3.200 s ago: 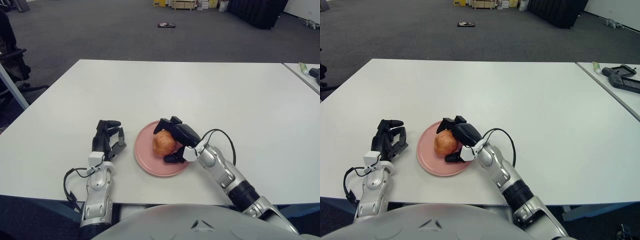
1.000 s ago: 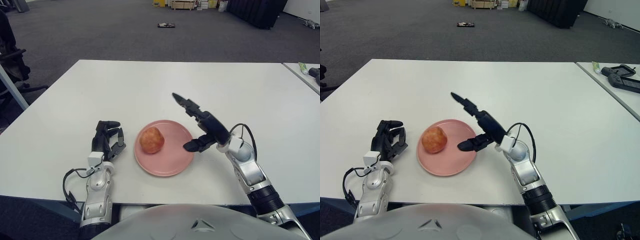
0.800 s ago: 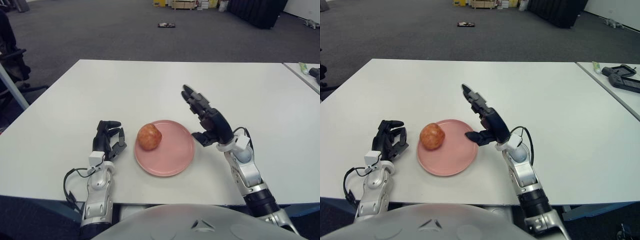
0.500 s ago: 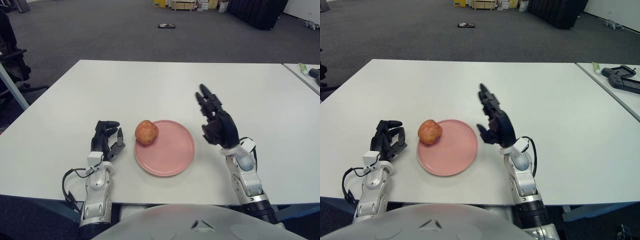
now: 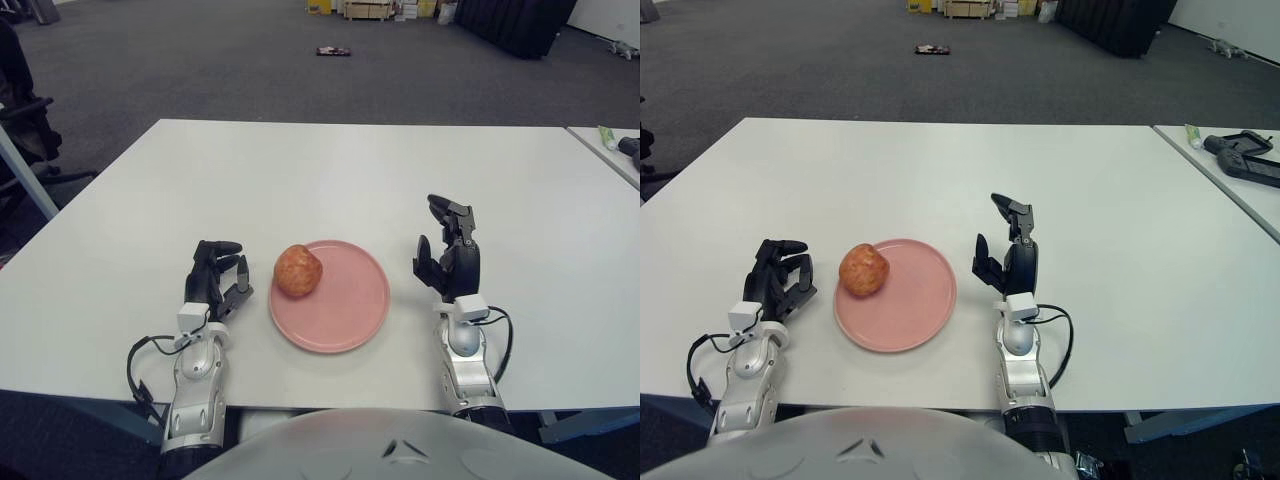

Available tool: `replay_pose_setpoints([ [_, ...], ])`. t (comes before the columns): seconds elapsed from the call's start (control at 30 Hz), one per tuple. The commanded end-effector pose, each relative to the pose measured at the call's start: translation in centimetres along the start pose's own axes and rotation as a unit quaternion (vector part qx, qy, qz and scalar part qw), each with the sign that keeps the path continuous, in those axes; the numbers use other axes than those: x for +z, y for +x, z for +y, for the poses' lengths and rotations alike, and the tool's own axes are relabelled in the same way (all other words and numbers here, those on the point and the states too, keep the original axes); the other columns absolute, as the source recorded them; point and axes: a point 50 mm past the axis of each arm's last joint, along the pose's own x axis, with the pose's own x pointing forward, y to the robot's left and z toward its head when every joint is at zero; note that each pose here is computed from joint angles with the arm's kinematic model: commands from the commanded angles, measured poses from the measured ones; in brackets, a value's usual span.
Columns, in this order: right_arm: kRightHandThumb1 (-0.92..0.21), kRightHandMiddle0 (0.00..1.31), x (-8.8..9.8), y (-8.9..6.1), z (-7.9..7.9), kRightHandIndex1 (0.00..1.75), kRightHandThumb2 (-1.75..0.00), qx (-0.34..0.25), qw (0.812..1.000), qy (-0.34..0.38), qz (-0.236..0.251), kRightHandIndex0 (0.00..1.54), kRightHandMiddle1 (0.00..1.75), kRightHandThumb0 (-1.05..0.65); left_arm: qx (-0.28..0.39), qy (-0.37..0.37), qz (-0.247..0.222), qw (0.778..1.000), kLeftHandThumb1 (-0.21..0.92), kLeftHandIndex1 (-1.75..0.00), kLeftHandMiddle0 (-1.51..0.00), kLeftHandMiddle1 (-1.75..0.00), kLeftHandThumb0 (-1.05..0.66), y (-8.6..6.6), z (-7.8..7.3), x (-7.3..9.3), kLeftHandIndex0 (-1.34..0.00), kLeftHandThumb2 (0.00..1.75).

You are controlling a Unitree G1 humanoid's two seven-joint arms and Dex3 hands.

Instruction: Put the apple into the plate.

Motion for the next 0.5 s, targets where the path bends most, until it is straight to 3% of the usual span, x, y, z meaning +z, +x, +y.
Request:
replay_pose_setpoints([
  [0.0,-0.70,0.32,-0.7,0.4,0.0,1.27,-0.84,-0.036,0.998,-0.043,0.002,0.51,1.73,-0.39,-0.007,0.002,-0.012,1.000,0.65,-1.75,-0.63,-1.38,-0.39,0.3,-0.3,0.5,-0.36,0.90],
  [0.2,-0.66,0.35,-1.3,0.3,0.3,1.32,-0.89,-0.036,0.998,-0.045,0.020,0.58,1.74,-0.39,-0.010,0.001,-0.014,1.000,0.66,-1.75,-0.63,-1.40,-0.39,0.3,-0.3,0.5,-0.35,0.89],
  [0.47,-0.60,0.39,-2.4,0.0,0.5,1.34,-0.97,-0.004,0.993,-0.019,0.113,0.63,1.75,-0.40,-0.008,0.004,-0.017,1.000,0.69,-1.75,-0.62,-1.39,-0.38,0.3,-0.3,0.6,-0.34,0.85],
])
